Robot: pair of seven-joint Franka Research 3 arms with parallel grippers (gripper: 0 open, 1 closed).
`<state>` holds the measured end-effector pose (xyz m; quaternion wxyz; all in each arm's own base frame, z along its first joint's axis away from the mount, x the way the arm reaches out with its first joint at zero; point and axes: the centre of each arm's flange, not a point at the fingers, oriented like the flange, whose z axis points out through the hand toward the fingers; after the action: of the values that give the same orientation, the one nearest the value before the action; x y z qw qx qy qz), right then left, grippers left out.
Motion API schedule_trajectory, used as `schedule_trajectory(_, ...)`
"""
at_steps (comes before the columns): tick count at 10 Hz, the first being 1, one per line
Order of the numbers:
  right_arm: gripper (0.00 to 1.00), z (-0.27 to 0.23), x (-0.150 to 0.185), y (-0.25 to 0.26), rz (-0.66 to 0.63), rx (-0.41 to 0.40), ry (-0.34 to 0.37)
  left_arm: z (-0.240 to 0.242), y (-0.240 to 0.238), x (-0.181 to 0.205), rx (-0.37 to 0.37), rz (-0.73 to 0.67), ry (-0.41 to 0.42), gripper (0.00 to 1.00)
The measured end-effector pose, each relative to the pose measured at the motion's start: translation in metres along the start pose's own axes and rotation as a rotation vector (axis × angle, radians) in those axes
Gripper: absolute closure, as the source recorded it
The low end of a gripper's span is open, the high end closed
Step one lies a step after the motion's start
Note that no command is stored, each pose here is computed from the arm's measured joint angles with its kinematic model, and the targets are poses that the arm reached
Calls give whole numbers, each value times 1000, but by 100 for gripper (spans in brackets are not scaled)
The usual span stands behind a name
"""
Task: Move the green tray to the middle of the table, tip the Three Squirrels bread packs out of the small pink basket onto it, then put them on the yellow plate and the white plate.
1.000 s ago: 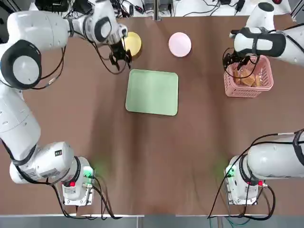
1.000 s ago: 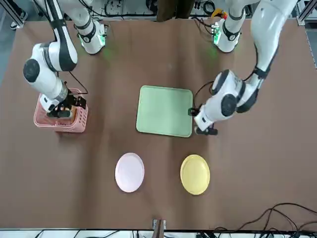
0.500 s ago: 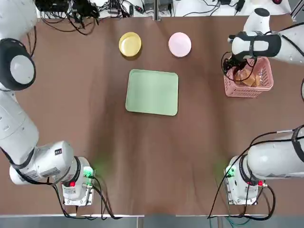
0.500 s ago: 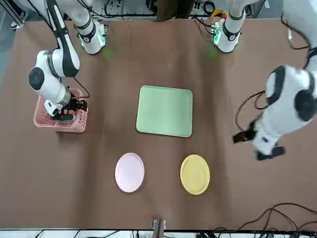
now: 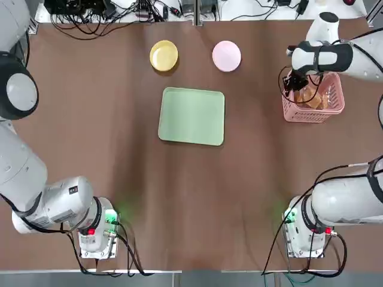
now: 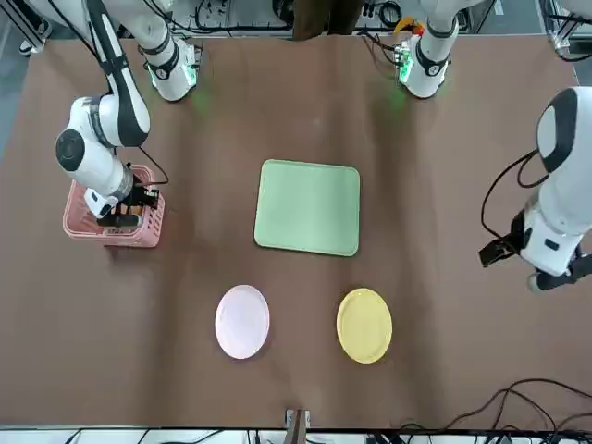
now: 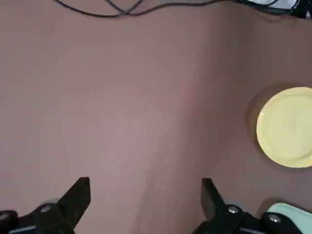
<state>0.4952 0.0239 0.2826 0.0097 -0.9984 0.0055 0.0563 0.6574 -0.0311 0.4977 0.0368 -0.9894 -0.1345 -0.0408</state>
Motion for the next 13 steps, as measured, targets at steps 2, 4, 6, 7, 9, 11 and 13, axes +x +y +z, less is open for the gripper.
schedule_trajectory(2,90,0,0,1,1,0,-1,1,1,-3,9,4,-19,0)
schedule_trajectory(4,93,0,1,1,2,0,1,-1,-1,-7,18,1,-45,0)
schedule_trajectory(6,93,-5,3,2,4,0,10,-13,-10,-9,-11,-37,-51,0)
schedule_trajectory(7,93,-11,7,2,5,1,18,-24,-24,-10,-33,-64,-56,0)
schedule_trajectory(9,93,-34,15,1,3,1,16,-52,-43,-26,-80,-42,-59,0)
schedule_trajectory(11,93,-69,26,-5,-4,4,26,-73,-28,-61,-77,67,-77,0)
schedule_trajectory(13,93,-110,36,-26,-12,47,32,-64,-32,-63,-77,187,-91,0)
